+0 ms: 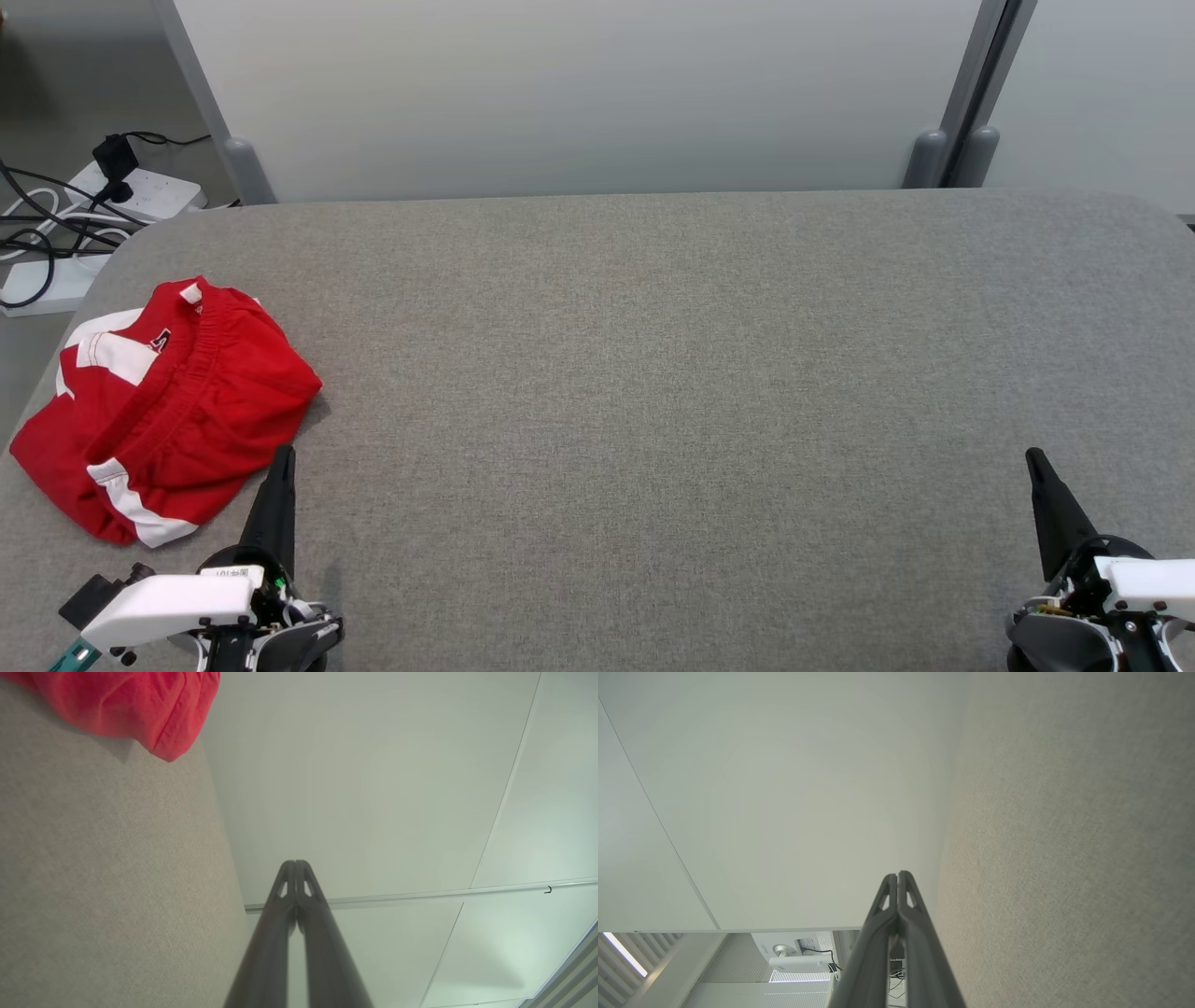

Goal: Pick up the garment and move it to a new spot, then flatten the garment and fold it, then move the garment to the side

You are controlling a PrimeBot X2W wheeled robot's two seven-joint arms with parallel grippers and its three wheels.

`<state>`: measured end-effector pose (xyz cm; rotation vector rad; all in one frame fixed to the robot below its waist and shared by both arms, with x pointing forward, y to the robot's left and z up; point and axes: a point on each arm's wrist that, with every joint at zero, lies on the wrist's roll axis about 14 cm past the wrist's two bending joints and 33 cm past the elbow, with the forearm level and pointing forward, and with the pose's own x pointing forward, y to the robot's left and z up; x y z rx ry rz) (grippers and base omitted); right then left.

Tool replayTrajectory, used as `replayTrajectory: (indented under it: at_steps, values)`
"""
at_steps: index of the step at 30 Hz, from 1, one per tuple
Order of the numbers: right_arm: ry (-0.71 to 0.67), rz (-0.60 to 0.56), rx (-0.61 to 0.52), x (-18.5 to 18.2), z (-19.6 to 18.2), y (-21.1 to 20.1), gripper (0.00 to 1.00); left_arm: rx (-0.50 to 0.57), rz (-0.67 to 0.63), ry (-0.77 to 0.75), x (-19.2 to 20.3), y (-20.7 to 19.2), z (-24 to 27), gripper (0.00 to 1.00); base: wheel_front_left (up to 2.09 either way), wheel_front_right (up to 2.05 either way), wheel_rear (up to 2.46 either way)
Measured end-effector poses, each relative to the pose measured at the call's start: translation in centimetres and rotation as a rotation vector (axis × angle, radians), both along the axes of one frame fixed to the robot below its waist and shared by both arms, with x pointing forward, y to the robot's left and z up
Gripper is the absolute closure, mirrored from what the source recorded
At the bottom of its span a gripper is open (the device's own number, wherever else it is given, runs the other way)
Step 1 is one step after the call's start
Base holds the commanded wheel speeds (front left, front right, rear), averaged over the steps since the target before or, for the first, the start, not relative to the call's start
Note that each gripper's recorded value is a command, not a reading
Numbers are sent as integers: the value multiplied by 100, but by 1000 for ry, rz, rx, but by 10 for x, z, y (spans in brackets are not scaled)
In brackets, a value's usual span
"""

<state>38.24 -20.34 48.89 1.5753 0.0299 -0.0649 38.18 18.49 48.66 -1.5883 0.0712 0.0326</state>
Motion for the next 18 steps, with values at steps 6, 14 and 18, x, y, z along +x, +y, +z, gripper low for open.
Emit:
replayTrajectory:
  at_steps: [6,14,18]
  values:
    - [0,0,0,0,0,0,100,0,0,0,0,0,0,100,0,0,0]
    - [0,0,0,0,0,0,100,0,0,0,0,0,0,100,0,0,0]
    - [0,0,0,0,0,0,100,0,0,0,0,0,0,100,0,0,0]
